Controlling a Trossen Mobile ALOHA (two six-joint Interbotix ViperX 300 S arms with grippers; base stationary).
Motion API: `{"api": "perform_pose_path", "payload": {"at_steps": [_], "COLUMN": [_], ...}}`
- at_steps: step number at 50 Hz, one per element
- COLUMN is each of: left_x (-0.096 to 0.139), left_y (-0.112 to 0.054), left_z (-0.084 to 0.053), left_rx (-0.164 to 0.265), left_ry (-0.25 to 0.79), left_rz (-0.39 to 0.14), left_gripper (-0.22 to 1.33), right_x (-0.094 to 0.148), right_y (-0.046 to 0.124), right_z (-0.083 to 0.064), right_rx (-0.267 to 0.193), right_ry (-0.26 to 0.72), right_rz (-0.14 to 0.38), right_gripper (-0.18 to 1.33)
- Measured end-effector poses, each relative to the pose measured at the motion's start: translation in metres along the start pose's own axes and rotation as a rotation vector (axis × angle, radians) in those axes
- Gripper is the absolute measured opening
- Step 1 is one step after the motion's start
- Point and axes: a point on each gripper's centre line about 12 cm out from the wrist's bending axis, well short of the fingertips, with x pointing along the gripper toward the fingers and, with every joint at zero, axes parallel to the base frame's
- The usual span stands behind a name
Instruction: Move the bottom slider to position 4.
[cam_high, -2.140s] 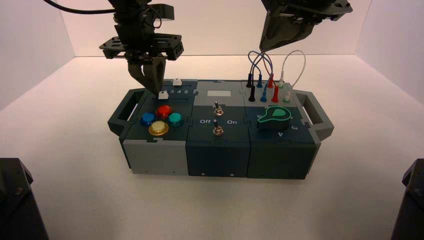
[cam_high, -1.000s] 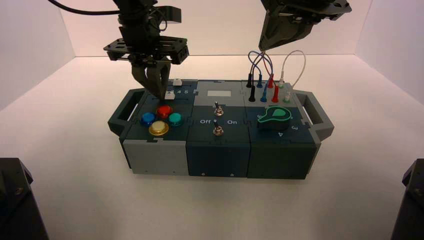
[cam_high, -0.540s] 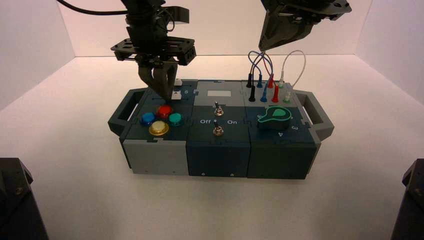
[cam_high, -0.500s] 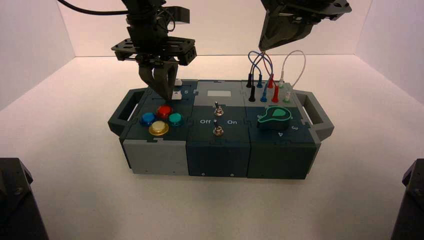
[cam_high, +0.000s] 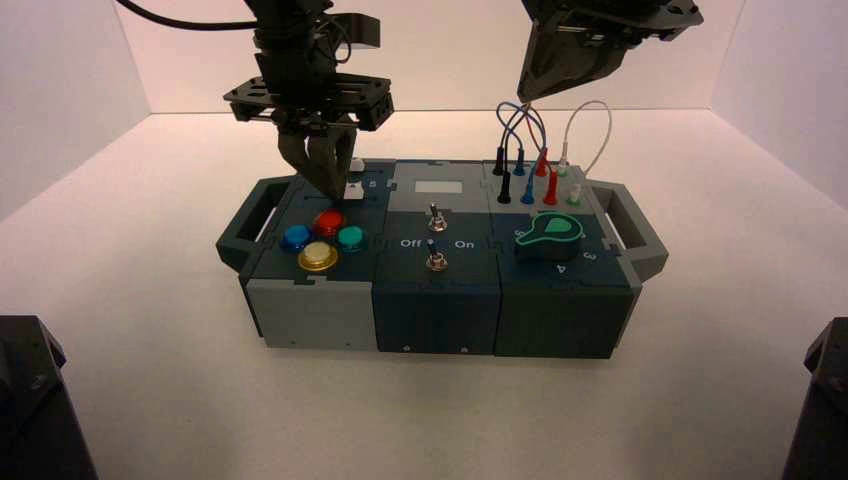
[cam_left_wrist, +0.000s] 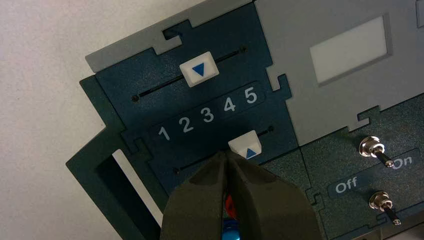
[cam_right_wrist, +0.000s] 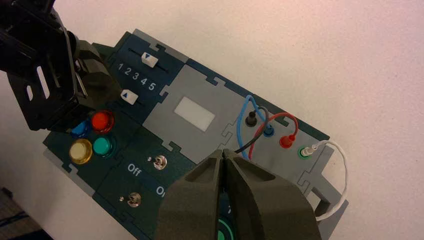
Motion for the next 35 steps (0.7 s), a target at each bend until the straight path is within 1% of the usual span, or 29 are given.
{"api": "perform_pose_path", "payload": {"at_steps": [30,35], "left_x": [0.0004,-0.0013], "left_y": [-0.0001,0.0002], "left_z": [0.0003,-0.0009], "left_rx": [0.000,0.009], "left_ry": [0.005,-0.002], "left_rz": [0.000,0.005], "left_gripper": [-0.16,-0.16], "right_x": [-0.0004,0.0005], "right_y": [-0.0003,-0.0010], "right_z": [0.0008,-0.0036], "right_rx": [0.001,0.003], "right_ry": [-0.006,0.009], "right_rz": [-0.001,-0.002], "right_gripper": [-0.15,-0.15]}}
